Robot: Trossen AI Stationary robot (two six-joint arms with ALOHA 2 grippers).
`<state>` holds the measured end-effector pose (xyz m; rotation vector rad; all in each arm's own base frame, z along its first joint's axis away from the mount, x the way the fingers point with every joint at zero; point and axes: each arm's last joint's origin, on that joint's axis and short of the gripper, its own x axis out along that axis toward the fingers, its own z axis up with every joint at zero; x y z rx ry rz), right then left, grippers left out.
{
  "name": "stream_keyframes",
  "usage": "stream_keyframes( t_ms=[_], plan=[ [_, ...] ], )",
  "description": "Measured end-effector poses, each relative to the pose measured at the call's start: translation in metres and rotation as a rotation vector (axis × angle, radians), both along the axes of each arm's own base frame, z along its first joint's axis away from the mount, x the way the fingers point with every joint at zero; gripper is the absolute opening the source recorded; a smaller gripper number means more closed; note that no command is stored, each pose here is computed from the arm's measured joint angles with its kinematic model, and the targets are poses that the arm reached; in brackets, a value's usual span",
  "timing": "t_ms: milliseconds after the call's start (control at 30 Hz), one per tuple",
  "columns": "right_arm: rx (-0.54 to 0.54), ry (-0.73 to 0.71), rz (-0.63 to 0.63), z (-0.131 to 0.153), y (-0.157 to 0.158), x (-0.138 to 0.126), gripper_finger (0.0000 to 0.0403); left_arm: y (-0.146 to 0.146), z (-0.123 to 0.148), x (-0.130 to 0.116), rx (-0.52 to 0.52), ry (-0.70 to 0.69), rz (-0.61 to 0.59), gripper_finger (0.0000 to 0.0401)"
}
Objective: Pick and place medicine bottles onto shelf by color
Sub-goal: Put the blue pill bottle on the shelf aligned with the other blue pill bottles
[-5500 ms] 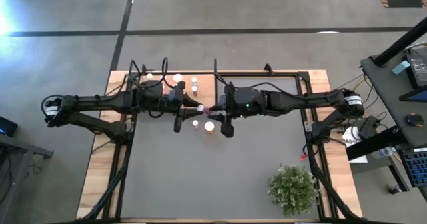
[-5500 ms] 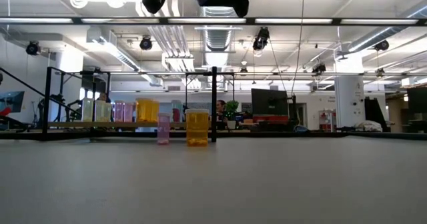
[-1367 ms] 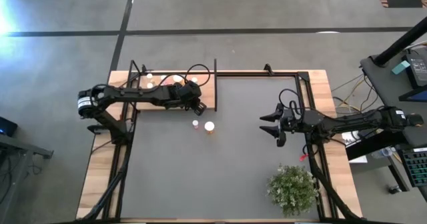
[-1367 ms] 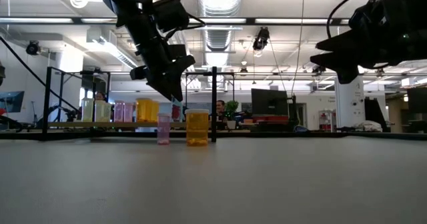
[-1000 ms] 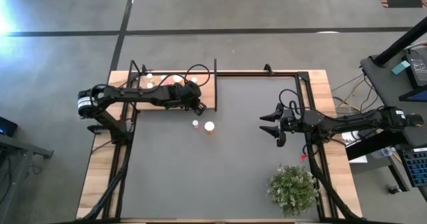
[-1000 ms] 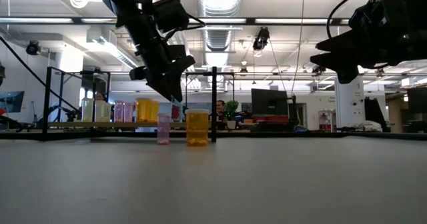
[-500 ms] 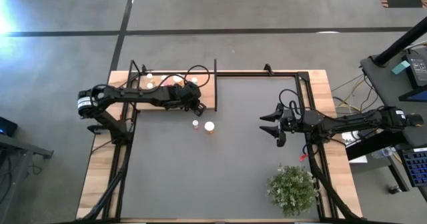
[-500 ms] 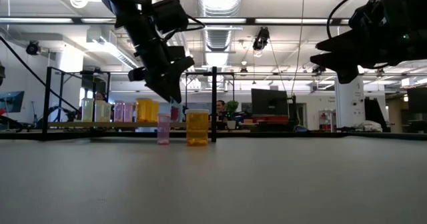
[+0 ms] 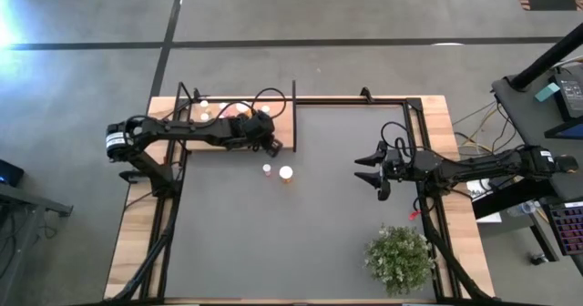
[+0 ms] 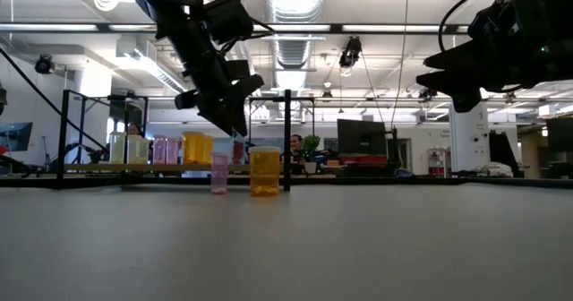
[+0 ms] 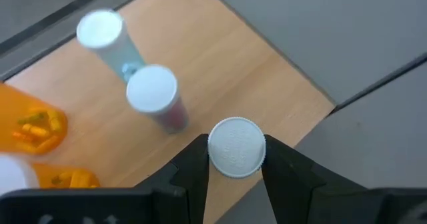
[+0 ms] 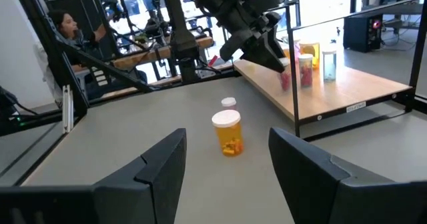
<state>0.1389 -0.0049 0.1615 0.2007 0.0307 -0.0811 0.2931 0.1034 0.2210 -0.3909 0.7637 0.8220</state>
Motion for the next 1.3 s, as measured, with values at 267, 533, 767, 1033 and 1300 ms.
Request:
stream_keyframes(
  t_ms=[267,533,767,1033,1300],
  plan=[
    [0.0,0.0,0.0,0.0,0.0,0.0,0.0203,-0.0002,0.0013,0.0019,0.006,-0.022,-0.003,0.0106],
    [0.0,0.0,0.0,-0.0001,0.0,0.0,0.0203,-0.0021,-0.0009,-0.0004,-0.023,0.008,-0.011,0.0106],
    [0.0,0.0,0.0,-0.0001,0.0,0.0,0.0203,-0.0021,-0.0015,-0.0008,-0.045,-0.011,0.021,0.0114],
    [0.0,0.0,0.0,-0.0001,0.0,0.0,0.0203,-0.0016,-0.0019,-0.0018,-0.032,0.001,0.036,0.012],
    [0.0,0.001,0.0,-0.0001,0.0,0.0,0.0203,-0.0013,-0.0017,-0.002,-0.021,0.004,0.044,0.0145]
  ],
)
